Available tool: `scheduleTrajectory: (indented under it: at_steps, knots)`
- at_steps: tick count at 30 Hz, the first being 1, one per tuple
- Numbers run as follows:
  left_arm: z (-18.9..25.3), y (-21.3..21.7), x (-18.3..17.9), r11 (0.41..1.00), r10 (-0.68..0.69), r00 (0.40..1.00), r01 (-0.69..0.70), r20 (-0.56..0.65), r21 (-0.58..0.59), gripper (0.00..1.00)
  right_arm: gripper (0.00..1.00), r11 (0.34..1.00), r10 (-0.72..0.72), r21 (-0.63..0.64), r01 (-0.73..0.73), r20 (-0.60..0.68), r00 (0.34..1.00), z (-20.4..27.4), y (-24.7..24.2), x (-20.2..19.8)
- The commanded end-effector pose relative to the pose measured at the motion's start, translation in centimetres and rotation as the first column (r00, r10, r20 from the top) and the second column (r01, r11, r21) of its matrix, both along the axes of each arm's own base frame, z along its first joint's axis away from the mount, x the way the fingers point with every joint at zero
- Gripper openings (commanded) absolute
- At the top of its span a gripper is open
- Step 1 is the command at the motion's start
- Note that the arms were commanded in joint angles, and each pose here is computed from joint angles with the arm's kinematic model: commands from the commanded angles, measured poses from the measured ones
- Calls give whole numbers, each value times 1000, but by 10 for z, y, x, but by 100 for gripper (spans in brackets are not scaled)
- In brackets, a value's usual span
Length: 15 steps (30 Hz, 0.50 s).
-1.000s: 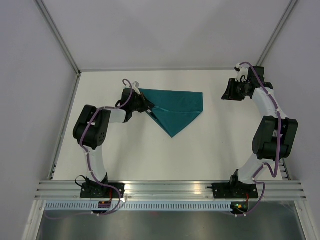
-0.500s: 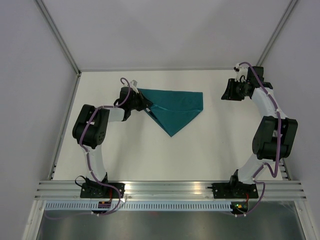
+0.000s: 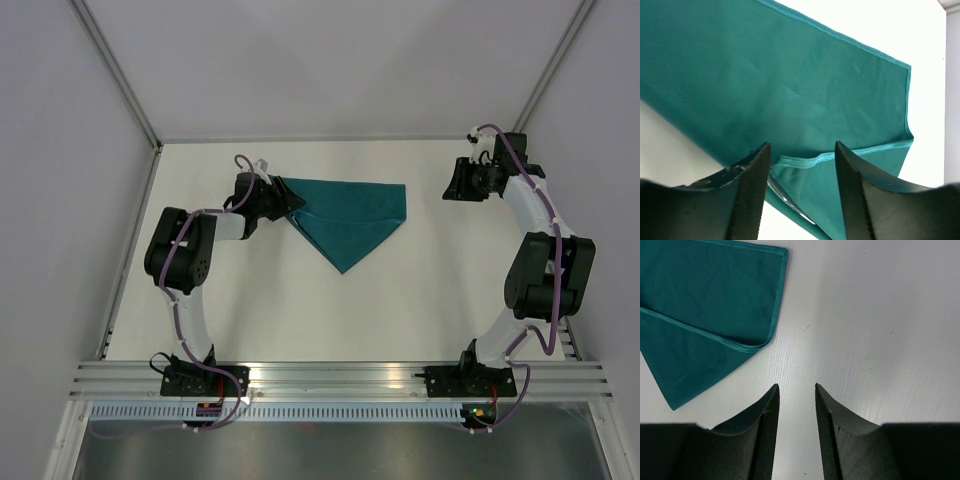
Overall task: Fold the napkin, place the utensils inside, and roll it up
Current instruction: Fold the napkin
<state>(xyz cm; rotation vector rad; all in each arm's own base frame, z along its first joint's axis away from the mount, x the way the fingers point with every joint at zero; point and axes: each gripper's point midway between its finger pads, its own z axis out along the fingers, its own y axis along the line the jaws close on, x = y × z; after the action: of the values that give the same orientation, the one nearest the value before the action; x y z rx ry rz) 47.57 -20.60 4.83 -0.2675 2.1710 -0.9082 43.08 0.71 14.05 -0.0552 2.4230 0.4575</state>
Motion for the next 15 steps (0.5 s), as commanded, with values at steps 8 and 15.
scheduleTrajectory:
  at_steps: [8, 15]
  knots:
    - [61, 78, 31, 972, 229, 966, -233, 116, 17, 64, 41, 1000, 7, -10, -7, 41, 999, 15, 0, 3]
    - [42, 114, 40, 927, 355, 933, -359, 56, 109, 64, 41, 1000, 11, -2, -11, 38, 999, 15, 2, 2]
